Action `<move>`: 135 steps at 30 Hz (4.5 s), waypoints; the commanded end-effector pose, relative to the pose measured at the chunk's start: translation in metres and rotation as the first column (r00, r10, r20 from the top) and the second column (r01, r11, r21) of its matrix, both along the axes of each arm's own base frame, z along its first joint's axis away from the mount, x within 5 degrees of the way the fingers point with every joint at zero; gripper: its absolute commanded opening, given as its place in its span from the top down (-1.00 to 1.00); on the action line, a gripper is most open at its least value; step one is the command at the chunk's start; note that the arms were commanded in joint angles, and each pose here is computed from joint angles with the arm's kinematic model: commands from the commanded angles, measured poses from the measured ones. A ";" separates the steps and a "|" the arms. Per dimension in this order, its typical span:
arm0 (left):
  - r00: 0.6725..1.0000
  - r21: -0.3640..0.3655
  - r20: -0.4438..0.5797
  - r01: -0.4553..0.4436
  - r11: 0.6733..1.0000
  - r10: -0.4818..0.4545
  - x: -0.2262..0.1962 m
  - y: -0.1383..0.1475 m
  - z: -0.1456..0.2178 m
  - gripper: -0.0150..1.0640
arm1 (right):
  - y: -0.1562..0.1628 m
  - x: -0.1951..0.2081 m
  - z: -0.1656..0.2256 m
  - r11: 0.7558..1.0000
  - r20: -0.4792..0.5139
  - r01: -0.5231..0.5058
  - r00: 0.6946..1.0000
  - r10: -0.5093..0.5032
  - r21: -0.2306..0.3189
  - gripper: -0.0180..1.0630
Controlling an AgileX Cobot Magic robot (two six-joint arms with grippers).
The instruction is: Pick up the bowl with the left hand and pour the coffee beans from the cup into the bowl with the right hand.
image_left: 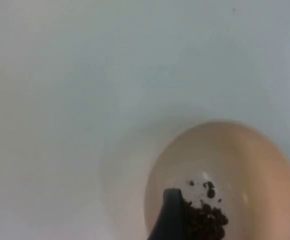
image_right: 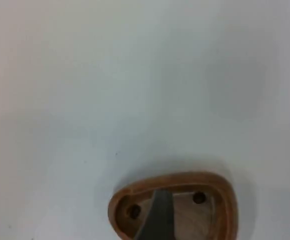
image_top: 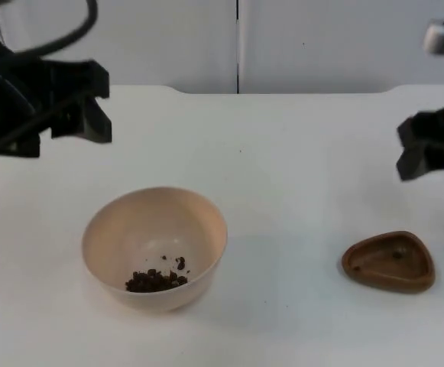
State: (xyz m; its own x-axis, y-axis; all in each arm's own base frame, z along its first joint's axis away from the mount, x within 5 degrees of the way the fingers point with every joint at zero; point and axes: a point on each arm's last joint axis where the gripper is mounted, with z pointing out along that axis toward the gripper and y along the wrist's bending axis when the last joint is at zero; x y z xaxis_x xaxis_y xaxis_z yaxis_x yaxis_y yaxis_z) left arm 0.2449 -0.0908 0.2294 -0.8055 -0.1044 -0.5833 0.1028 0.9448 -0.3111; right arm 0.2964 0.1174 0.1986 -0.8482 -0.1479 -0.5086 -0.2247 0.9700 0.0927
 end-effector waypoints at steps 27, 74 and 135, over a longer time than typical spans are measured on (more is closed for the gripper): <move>0.914 -0.052 0.401 0.084 0.995 -0.057 -0.107 0.033 0.112 -0.29 | -0.056 -0.139 0.175 0.993 0.464 -0.098 0.884 0.055 0.069 -0.33; 0.747 0.208 0.605 0.185 0.960 -0.275 -0.267 0.085 0.110 -0.29 | -0.113 -0.315 0.136 0.960 0.700 -0.279 0.691 0.181 0.028 -0.33; 0.881 0.193 0.430 0.124 0.973 -0.197 -0.251 0.087 0.045 -0.29 | -0.119 -0.304 0.082 0.986 0.540 -0.164 0.832 0.130 0.016 -0.33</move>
State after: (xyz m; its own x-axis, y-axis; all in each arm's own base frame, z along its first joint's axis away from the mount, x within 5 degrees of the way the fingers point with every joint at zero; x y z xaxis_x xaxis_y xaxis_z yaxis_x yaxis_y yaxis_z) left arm -0.0063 -0.0043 0.2765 -0.4513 0.1296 -0.8829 0.3570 0.9330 -0.0455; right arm -0.0089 -0.0008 0.2808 -0.4153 -0.2162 -0.8836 -0.4103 0.9115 -0.0302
